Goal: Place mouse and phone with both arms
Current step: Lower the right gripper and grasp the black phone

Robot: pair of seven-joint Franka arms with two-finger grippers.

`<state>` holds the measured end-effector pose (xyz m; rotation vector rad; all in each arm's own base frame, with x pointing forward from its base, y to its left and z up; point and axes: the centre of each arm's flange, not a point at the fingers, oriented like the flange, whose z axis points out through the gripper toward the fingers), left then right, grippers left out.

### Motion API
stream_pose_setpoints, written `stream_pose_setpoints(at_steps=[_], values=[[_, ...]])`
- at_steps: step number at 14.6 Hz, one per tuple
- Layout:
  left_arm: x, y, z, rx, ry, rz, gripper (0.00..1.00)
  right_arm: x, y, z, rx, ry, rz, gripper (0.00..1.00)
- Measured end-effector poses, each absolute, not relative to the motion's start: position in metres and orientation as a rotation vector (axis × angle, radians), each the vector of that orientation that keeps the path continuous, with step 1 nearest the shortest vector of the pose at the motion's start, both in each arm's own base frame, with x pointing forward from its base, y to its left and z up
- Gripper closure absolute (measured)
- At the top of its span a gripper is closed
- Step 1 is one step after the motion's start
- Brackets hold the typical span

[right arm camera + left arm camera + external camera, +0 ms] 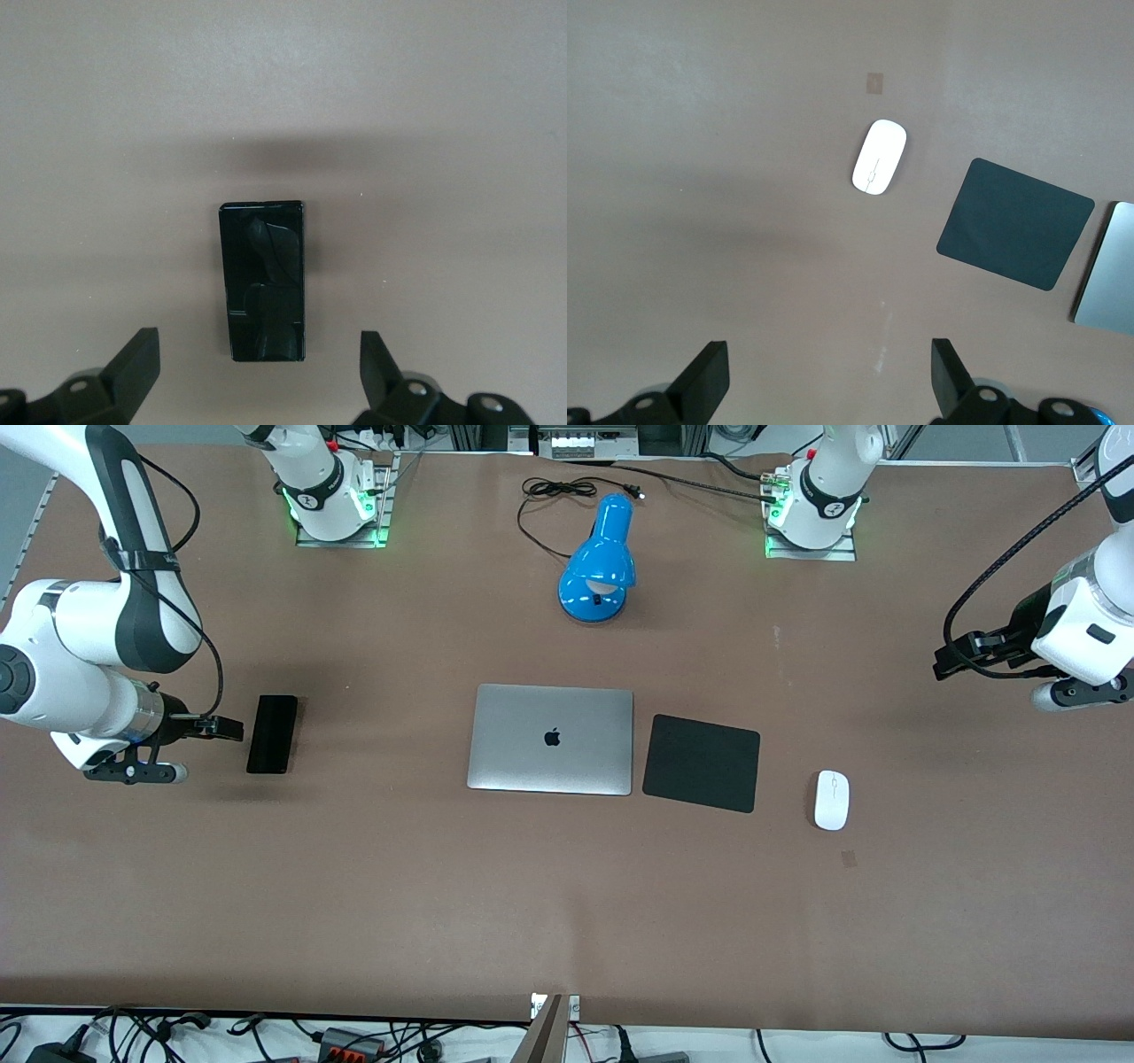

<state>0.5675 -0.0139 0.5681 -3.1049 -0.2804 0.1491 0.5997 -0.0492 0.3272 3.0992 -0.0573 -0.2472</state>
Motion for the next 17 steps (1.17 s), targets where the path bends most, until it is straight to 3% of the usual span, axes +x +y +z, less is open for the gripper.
stream_pose_setpoints(at_steps=[17], values=[[0.5676,-0.0089,0.5681,-3.104,-0.294,0.149,0.0,0.5973,-0.0466,0.3227,3.099,-0.051,-0.259,0.0]])
